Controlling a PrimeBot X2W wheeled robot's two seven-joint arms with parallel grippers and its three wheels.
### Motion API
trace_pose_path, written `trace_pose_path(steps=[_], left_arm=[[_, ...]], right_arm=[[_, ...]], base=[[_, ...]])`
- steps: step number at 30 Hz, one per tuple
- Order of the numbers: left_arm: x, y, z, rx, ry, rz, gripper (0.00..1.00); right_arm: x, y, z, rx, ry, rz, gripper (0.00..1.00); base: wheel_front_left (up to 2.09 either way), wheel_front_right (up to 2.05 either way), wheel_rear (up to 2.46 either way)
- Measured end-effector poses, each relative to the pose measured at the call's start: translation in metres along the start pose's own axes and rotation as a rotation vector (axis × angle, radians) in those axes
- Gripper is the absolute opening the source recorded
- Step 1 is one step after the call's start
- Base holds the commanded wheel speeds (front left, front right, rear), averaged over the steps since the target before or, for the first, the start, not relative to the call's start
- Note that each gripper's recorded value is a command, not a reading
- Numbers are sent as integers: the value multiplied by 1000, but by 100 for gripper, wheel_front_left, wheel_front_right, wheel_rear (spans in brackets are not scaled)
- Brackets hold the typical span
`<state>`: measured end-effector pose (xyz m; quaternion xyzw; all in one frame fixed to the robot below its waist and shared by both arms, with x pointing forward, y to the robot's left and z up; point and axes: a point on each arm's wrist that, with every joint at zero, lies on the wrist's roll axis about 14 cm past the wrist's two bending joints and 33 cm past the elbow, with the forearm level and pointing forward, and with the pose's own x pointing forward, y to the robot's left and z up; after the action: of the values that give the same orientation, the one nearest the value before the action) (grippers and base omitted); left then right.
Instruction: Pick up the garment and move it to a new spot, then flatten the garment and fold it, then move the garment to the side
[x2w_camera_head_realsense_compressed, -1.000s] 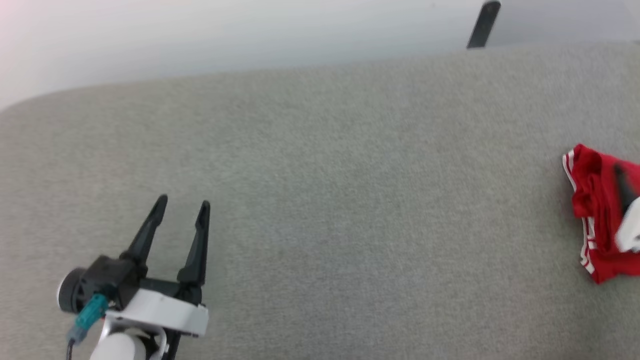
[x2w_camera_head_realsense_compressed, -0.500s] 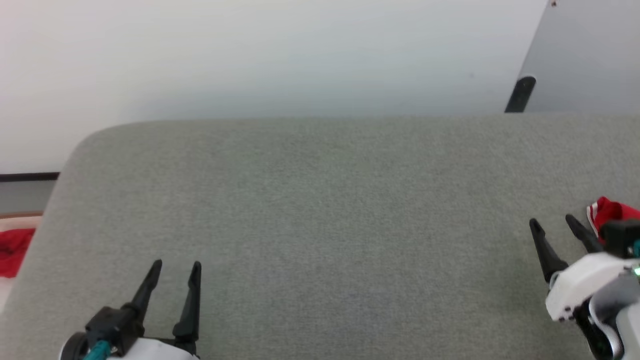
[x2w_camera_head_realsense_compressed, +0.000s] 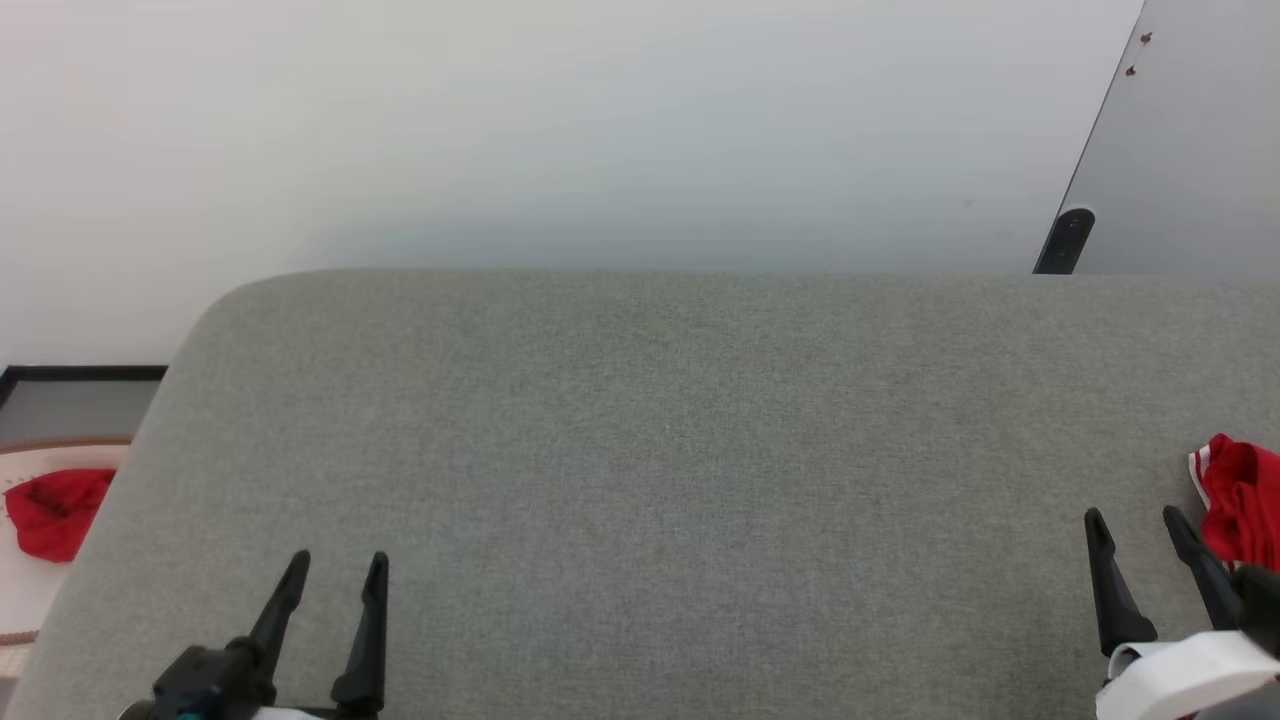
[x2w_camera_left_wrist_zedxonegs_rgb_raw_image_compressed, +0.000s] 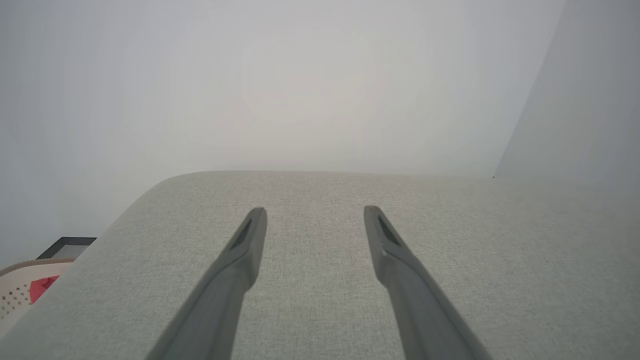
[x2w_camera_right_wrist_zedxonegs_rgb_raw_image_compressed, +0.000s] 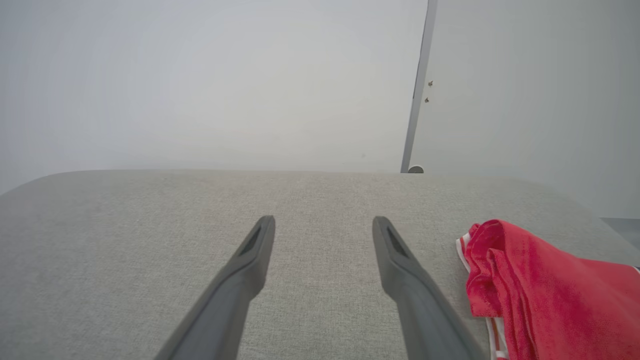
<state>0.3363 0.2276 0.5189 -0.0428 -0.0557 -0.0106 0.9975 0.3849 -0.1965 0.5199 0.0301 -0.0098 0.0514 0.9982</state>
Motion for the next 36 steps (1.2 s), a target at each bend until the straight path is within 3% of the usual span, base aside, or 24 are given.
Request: trace_pose_path(steps=[15, 24, 36], left_arm=[[-20, -1, 2, -95, 0, 38, 100], [-18, -3, 7, -32, 3, 23, 100], [-19, -1, 10, -26, -10, 33, 100]], right_arm=[[-29, -6, 14, 31, -40, -66, 100], [-30, -3, 16, 37, -46, -63, 100], [-31, -5, 26, 40, -114, -76, 100]], base=[[0, 0, 0], [0, 0, 0], [0, 0, 0]])
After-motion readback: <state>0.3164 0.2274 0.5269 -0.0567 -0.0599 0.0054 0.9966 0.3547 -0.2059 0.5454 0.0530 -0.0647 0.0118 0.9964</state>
